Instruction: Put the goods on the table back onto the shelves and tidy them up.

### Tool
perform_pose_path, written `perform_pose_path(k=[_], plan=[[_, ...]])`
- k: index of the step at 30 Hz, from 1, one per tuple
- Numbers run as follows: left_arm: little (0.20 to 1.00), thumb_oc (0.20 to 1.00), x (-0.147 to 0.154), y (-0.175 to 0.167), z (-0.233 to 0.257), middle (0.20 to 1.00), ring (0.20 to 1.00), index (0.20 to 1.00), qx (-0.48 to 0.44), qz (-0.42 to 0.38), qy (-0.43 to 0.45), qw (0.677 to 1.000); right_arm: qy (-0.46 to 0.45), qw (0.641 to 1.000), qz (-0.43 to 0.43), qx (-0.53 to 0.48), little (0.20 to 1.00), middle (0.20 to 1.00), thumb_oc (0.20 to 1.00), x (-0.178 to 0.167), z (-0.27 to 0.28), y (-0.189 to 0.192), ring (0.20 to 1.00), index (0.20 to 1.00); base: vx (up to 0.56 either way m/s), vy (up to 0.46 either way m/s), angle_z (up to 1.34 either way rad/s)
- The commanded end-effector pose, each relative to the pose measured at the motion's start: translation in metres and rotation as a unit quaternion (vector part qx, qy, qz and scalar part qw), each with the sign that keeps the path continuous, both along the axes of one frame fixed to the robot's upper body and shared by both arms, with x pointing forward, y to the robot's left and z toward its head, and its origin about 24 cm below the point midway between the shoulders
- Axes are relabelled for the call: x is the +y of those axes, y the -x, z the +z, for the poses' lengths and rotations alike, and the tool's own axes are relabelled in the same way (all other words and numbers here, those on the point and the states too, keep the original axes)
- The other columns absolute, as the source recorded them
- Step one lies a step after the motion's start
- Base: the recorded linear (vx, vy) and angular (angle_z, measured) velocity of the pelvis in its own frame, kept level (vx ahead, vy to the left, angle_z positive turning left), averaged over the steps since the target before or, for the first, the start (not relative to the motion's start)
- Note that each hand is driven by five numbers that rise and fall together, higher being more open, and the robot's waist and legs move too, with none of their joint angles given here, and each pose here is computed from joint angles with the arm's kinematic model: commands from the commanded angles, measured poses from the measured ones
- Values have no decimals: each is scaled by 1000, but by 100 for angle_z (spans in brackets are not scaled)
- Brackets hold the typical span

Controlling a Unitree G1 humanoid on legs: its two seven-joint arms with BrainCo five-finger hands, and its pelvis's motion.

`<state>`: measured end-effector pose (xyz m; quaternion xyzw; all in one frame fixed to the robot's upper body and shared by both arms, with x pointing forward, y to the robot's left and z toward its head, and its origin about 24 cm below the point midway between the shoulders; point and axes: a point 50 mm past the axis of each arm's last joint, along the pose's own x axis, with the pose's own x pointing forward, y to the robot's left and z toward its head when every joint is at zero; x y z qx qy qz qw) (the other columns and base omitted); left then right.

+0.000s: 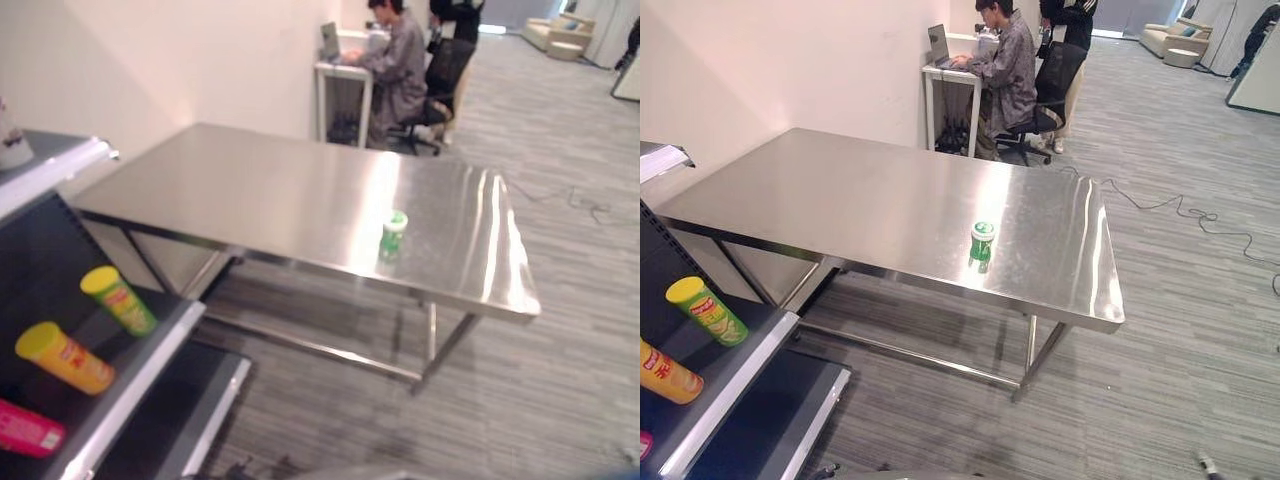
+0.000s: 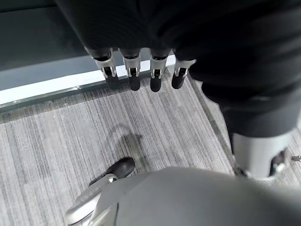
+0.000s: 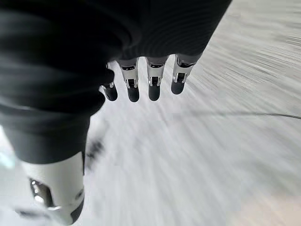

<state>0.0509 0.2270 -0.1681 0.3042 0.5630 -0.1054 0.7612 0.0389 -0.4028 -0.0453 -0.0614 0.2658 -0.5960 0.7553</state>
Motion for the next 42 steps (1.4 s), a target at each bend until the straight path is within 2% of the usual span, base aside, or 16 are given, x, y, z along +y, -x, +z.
perform_pose_path(k=[1, 5, 6, 7, 8, 9, 10, 13, 15, 17, 18, 23, 28, 33, 35, 42], plan=[[1000, 1000, -15, -19, -1, 1000, 1000, 1000, -17, 2, 16, 1000, 202, 979, 24, -9, 1000, 1000, 1000, -24, 72, -31, 1000, 1000, 35, -6, 0], [1000, 1000, -15, -27, 1, 1000, 1000, 1000, -31, -3, 10, 999, 348, 929, 104, -73, 1000, 1000, 1000, -10, 137, -88, 1000, 1000, 4, -2, -1], [1000, 1000, -14, -27, 1, 1000, 1000, 1000, -32, -2, 10, 999, 349, 929, 104, -73, 1000, 1000, 1000, -9, 137, -89, 1000, 1000, -24, -19, 4], [1000, 1000, -15, -33, 2, 1000, 1000, 1000, -43, -4, 10, 999, 381, 897, 176, -136, 1000, 1000, 1000, 13, 163, -120, 1000, 1000, -13, -28, 6], [1000, 1000, -15, -35, 3, 1000, 1000, 1000, -47, -7, 10, 999, 404, 872, 231, -151, 1000, 1000, 1000, 27, 179, -137, 1000, 1000, -39, -46, 1], [1000, 1000, -12, -38, 4, 1000, 1000, 1000, -55, -10, 10, 998, 440, 815, 336, -171, 1000, 1000, 1000, 50, 208, -156, 1000, 1000, 0, 0, 0], [1000, 1000, -12, -38, 4, 1000, 1000, 1000, -55, -10, 11, 998, 440, 815, 336, -171, 1000, 1000, 1000, 49, 208, -156, 1000, 1000, -30, -26, -1], [1000, 1000, -12, -37, 5, 1000, 1000, 1000, -53, -42, 18, 998, 417, 735, 483, -229, 1000, 1000, 1000, 92, 231, -191, 1000, 1000, -10, -14, 10], [1000, 1000, -13, -36, 5, 1000, 1000, 1000, -52, -51, 26, 997, 414, 695, 551, -205, 1000, 1000, 1000, 109, 234, -206, 1000, 1000, -17, -9, 11], [1000, 1000, -13, -32, 5, 1000, 1000, 1000, -45, -60, 31, 997, 431, 626, 632, -152, 1000, 1000, 1000, 134, 239, -225, 1000, 1000, 16, -12, 20], [1000, 1000, -14, -30, 4, 1000, 1000, 1000, -41, -62, 35, 997, 428, 609, 654, -135, 1000, 1000, 1000, 141, 237, -234, 1000, 1000, 7, -8, 13], [1000, 1000, -19, -24, 1, 1000, 1000, 1000, -25, -63, 40, 997, 414, 580, 696, -85, 1000, 1000, 1000, 163, 231, -271, 1000, 1000, -7, -8, 17], [1000, 1000, -25, -28, 1, 1000, 1000, 1000, -31, -63, 42, 997, 435, 573, 693, -39, 1000, 1000, 1000, 178, 232, -303, 1000, 1000, -3, -13, 11], [1000, 1000, -29, -33, 1, 1000, 1000, 1000, -36, -58, 43, 997, 450, 591, 670, -3, 1000, 1000, 1000, 184, 233, -328, 1000, 1000, 3, -12, 9], [1000, 1000, -30, -35, 1, 1000, 1000, 1000, -41, -54, 43, 997, 451, 610, 652, 0, 1000, 1000, 1000, 183, 238, -338, 1000, 1000, 1, -9, 15], [1000, 1000, -28, -39, 2, 1000, 1000, 1000, -47, -41, 40, 997, 458, 629, 628, 13, 1000, 1000, 1000, 179, 249, -349, 1000, 1000, 14, -10, 11]])
